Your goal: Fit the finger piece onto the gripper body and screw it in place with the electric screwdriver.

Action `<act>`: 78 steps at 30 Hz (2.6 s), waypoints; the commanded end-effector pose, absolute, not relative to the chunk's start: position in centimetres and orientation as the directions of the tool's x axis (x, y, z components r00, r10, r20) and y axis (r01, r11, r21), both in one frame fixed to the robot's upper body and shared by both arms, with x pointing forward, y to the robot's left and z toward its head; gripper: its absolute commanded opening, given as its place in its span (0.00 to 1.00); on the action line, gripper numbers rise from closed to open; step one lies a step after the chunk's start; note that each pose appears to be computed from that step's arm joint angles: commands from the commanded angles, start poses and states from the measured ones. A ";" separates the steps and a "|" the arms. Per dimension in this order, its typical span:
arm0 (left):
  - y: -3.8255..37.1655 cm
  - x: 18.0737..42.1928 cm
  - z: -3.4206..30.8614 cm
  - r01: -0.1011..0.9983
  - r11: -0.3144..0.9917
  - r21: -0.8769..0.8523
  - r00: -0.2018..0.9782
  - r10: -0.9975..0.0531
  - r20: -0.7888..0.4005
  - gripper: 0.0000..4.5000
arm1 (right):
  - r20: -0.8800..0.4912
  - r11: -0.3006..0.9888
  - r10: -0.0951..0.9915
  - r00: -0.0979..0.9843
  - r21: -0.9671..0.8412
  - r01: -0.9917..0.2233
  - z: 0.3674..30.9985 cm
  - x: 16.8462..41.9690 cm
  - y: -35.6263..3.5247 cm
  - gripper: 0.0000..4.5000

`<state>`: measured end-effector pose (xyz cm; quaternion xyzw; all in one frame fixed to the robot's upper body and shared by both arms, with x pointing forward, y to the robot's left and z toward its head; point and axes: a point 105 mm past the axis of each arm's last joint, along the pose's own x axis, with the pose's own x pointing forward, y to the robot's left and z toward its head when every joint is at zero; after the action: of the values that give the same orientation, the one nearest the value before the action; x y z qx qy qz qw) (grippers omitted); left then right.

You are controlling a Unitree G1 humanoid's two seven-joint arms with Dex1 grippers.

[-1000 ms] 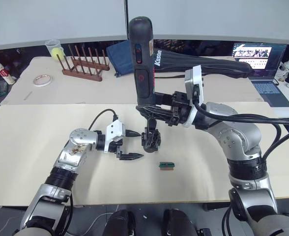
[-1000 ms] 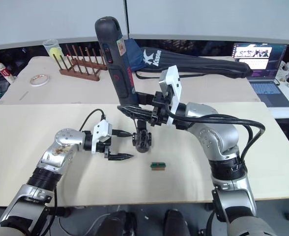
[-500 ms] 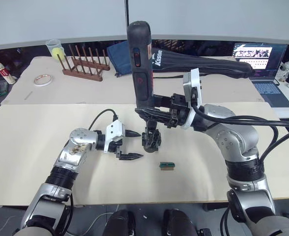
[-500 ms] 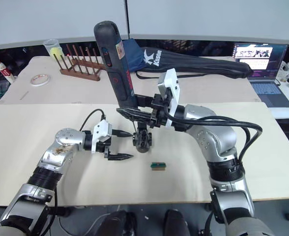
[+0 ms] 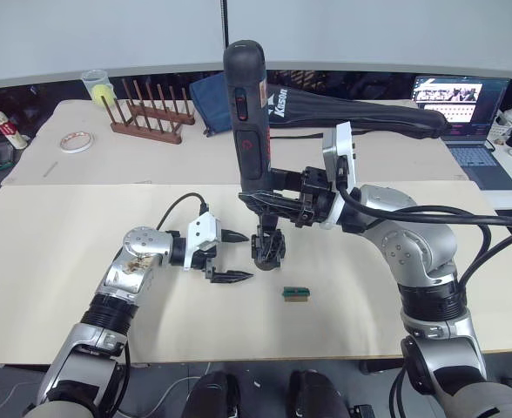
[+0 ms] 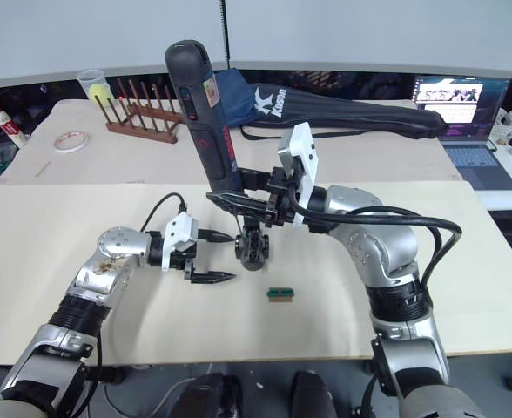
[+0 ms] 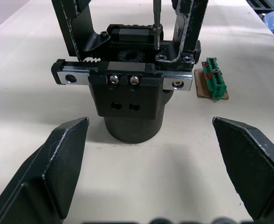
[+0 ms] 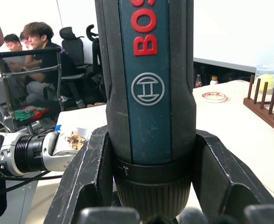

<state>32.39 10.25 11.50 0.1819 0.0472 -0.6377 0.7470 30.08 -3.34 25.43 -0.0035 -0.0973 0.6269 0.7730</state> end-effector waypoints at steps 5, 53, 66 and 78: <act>10.1 32.7 12.6 0.960 0.110 0.257 0.185 -0.940 -0.287 1.00 | 0.201 0.191 0.968 0.149 -0.210 -0.959 27.2 28.8 -3.4 0.43; 10.0 32.7 12.7 0.958 0.107 0.267 0.185 -0.940 -0.285 1.00 | 0.202 0.187 0.969 0.143 -0.219 -0.958 27.0 28.7 -3.2 0.43; 10.0 32.6 12.8 0.958 0.107 0.267 0.185 -0.940 -0.286 1.00 | 0.193 0.188 0.970 0.146 -0.221 -0.957 26.5 28.7 -3.2 0.43; 9.9 32.6 12.9 0.958 0.103 0.269 0.181 -0.942 -0.283 1.00 | 0.190 0.192 0.970 0.150 -0.227 -0.955 26.2 28.8 -3.3 0.43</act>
<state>32.41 10.22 11.51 0.1826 0.0458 -0.6377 0.7469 29.67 -3.29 24.63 -0.0150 -0.1034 0.6306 0.7690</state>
